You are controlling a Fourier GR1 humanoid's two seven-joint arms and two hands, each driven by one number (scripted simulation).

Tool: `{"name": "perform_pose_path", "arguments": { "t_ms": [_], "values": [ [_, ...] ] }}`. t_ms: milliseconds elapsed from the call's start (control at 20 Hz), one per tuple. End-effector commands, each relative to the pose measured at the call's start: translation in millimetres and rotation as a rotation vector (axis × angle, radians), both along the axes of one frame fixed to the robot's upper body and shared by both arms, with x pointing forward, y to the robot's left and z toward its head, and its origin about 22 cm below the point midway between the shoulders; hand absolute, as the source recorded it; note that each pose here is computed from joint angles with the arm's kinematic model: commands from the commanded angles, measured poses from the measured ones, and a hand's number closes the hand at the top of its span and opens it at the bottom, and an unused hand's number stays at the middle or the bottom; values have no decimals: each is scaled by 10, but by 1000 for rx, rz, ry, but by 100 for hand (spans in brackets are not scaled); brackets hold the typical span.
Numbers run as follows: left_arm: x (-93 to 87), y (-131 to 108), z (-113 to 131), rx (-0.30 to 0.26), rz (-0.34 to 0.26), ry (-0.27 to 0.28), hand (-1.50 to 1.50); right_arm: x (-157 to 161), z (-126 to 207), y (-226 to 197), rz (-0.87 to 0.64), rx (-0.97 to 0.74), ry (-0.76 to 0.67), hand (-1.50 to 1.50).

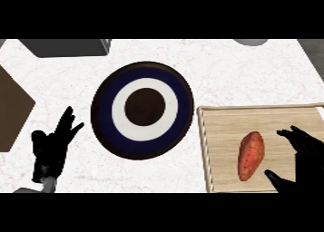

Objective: Pick the sweet potato from the tray and place it in the plate

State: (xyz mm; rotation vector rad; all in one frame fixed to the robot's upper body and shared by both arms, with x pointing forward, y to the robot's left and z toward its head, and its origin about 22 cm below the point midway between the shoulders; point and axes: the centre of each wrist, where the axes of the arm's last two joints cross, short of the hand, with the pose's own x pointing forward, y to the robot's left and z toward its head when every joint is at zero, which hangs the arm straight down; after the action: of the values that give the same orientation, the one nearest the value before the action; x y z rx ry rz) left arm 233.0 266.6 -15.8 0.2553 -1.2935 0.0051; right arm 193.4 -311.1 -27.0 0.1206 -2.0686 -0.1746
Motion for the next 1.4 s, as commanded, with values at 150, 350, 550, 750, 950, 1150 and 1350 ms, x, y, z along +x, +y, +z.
{"name": "perform_pose_path", "arguments": {
  "t_ms": [150,350,550,750,950,1150,1350],
  "values": [
    [123,26,85,21,-6,-2,0,-340,21,-505,-34,-426,43,-150],
    [114,-5,73,14,-17,19,0,-226,540,-743,-52,-598,99,-150],
    [15,-107,21,12,-33,16,0,-225,559,-670,31,-710,174,-150],
    [91,-166,3,4,-27,13,0,-120,751,-631,161,-817,283,-150],
    [195,-93,18,17,-28,13,0,-44,806,-608,244,-869,340,-150],
    [55,-287,66,14,-24,19,0,92,766,-398,252,-899,385,-150],
    [146,-79,55,17,-24,16,0,161,576,-427,262,-892,390,-150]
  ]
}}
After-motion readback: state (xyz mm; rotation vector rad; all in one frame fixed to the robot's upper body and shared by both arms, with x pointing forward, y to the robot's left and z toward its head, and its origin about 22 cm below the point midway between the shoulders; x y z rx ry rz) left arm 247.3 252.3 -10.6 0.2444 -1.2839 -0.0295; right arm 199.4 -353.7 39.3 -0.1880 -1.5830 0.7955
